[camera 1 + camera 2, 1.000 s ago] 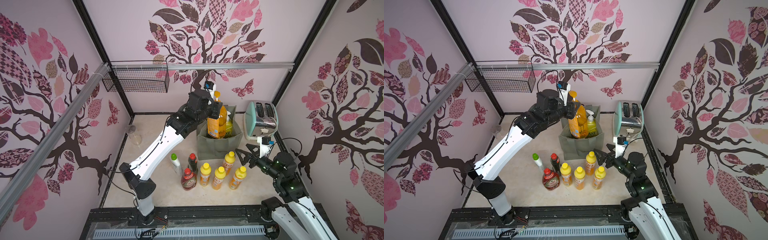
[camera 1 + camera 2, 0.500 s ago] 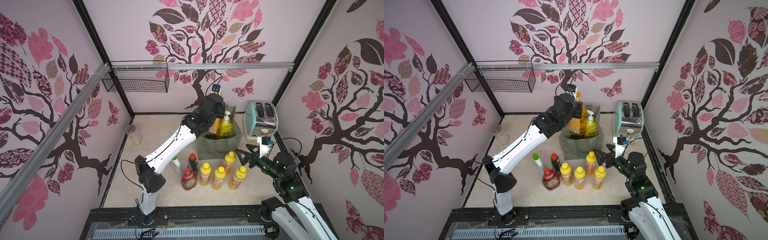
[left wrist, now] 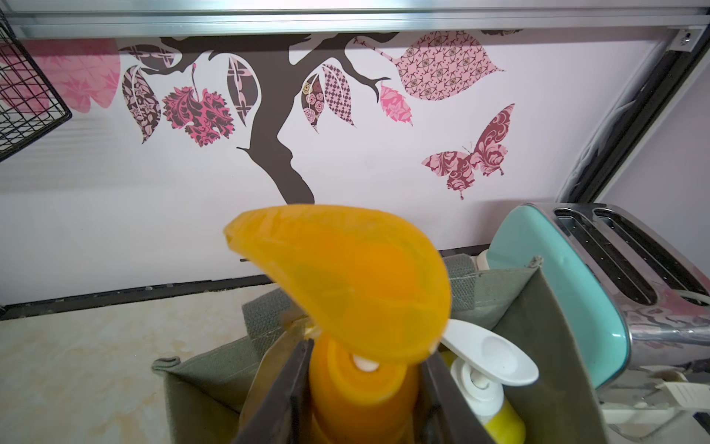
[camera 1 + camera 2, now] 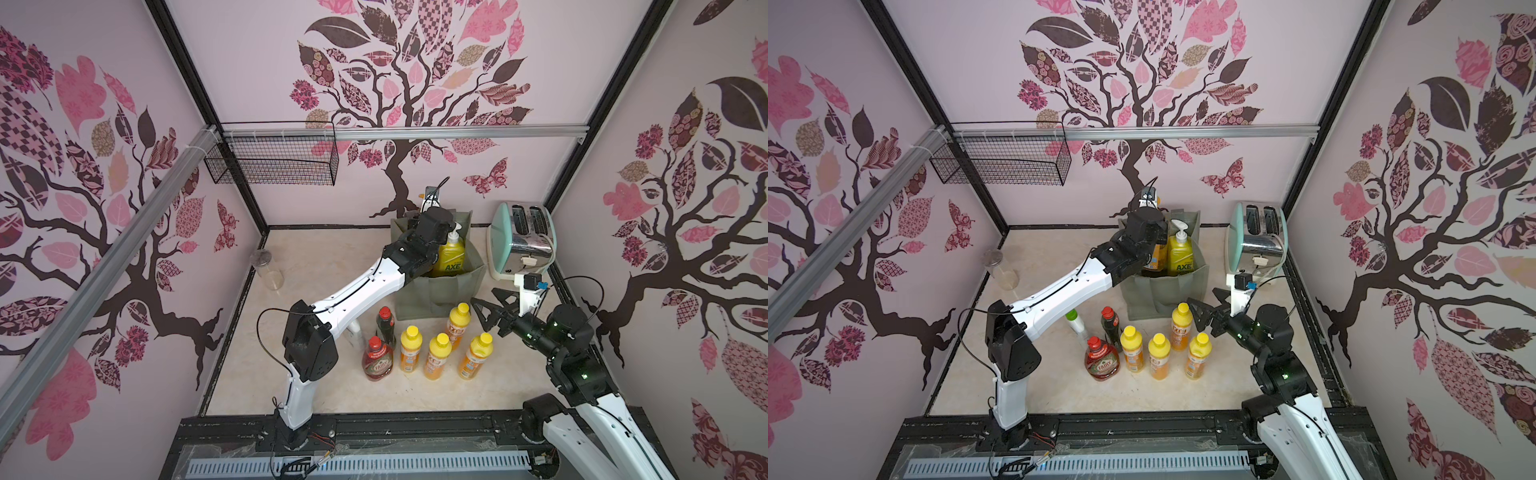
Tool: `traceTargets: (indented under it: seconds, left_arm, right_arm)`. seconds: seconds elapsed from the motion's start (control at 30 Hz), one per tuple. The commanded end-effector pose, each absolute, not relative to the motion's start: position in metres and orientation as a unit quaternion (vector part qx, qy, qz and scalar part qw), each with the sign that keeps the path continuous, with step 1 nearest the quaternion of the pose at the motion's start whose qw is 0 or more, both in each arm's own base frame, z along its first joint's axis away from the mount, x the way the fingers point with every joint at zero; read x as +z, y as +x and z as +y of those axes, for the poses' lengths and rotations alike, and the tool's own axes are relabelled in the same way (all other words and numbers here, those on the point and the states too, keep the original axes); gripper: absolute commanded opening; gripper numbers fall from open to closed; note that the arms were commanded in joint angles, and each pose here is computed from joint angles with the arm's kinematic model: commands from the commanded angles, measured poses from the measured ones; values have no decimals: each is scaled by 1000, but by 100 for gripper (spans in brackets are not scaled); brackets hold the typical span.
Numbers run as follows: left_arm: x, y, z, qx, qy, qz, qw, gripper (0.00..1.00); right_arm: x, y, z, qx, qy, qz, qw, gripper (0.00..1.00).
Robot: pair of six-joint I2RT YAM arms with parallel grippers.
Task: Pack dish soap into the shopping bag
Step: Place the bottle of dish soap in the shopping bag.
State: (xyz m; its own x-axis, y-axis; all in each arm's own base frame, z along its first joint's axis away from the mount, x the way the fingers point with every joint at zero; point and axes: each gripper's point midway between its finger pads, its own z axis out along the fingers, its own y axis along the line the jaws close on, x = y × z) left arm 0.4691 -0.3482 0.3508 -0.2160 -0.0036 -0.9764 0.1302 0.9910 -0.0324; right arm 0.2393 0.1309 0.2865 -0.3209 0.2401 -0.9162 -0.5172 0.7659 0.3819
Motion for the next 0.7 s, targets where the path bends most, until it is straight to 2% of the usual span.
traceTargets:
  seconds: [0.0, 0.67]
  left_arm:
    - [420, 472, -334, -110, -52, 703, 701, 0]
    - [318, 492, -347, -99, -65, 750, 651, 0]
  right_arm:
    - [310, 235, 131, 336, -101, 725, 592, 100]
    - [309, 235, 132, 338, -103, 725, 591, 100]
